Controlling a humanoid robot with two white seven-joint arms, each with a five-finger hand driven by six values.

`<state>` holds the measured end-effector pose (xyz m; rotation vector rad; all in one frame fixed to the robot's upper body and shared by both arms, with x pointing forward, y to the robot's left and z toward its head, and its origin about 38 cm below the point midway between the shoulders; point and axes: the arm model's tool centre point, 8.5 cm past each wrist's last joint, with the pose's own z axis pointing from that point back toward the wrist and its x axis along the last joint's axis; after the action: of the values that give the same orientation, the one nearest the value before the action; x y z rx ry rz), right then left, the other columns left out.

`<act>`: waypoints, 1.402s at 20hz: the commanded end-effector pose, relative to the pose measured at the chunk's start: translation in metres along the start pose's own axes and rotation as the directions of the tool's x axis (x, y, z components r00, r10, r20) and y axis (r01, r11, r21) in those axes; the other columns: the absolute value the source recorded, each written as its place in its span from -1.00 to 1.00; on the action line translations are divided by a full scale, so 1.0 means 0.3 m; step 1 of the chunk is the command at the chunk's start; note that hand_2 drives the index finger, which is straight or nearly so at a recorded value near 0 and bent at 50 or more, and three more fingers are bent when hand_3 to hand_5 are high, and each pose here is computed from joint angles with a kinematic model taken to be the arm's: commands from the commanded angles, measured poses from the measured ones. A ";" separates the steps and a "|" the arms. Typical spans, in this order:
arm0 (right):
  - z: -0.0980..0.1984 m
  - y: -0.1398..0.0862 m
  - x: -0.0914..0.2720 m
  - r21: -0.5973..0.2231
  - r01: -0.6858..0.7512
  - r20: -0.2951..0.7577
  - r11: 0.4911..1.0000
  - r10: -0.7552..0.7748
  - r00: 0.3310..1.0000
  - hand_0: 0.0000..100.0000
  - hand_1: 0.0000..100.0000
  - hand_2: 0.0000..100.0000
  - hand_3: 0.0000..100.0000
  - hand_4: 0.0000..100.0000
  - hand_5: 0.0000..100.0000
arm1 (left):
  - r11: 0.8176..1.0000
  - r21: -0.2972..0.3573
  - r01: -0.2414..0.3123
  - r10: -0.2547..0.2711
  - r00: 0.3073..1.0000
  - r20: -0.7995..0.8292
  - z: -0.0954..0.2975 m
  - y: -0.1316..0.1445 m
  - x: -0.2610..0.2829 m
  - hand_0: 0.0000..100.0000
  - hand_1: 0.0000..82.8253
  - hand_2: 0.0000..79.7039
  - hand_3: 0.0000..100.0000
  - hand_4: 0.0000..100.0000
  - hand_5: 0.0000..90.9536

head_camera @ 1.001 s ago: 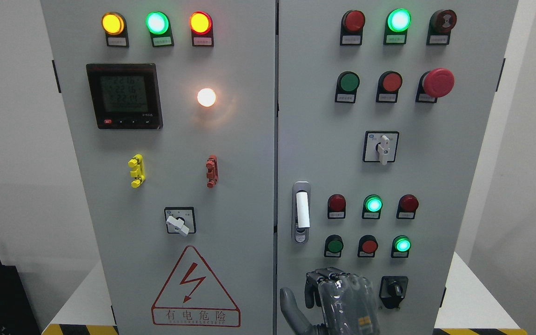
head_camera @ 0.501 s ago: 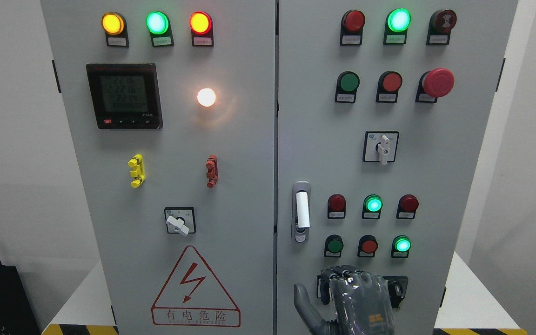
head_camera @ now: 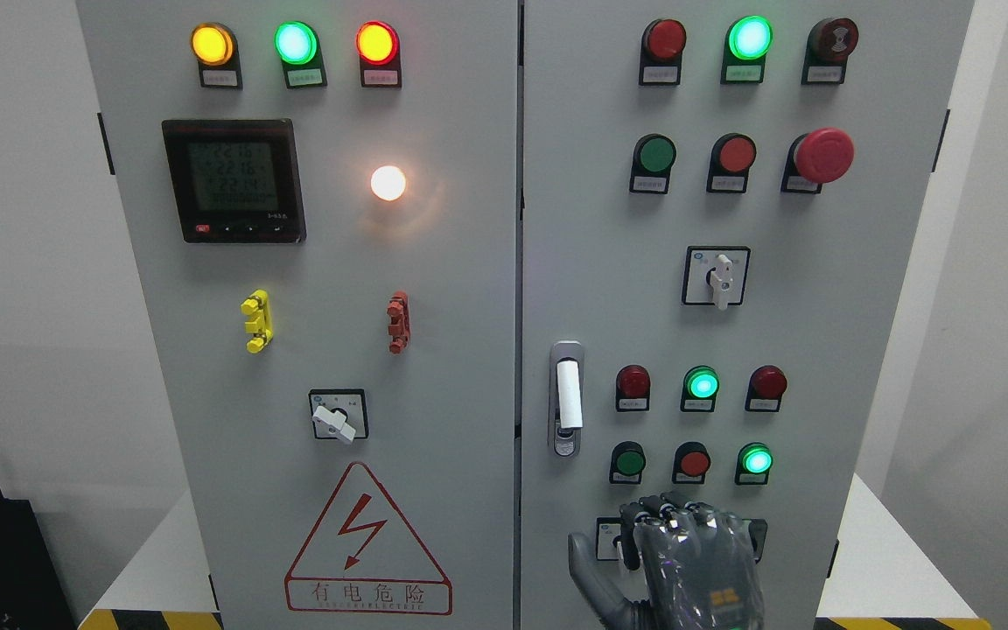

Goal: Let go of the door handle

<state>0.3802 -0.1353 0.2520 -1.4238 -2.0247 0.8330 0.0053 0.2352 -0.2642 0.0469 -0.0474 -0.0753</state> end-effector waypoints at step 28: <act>-0.130 -0.045 0.050 0.035 -0.015 -0.054 0.999 0.017 0.998 -0.12 -1.00 0.76 1.00 0.98 0.99 | 1.000 0.000 -0.001 0.001 1.000 -0.006 0.001 0.000 -0.004 -0.76 -0.06 -1.00 -1.00 -1.00 -1.00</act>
<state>0.3919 -0.1215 0.2832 -1.4431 -1.9530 0.8396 0.0053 0.2352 -0.2642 0.0469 -0.0475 -0.0753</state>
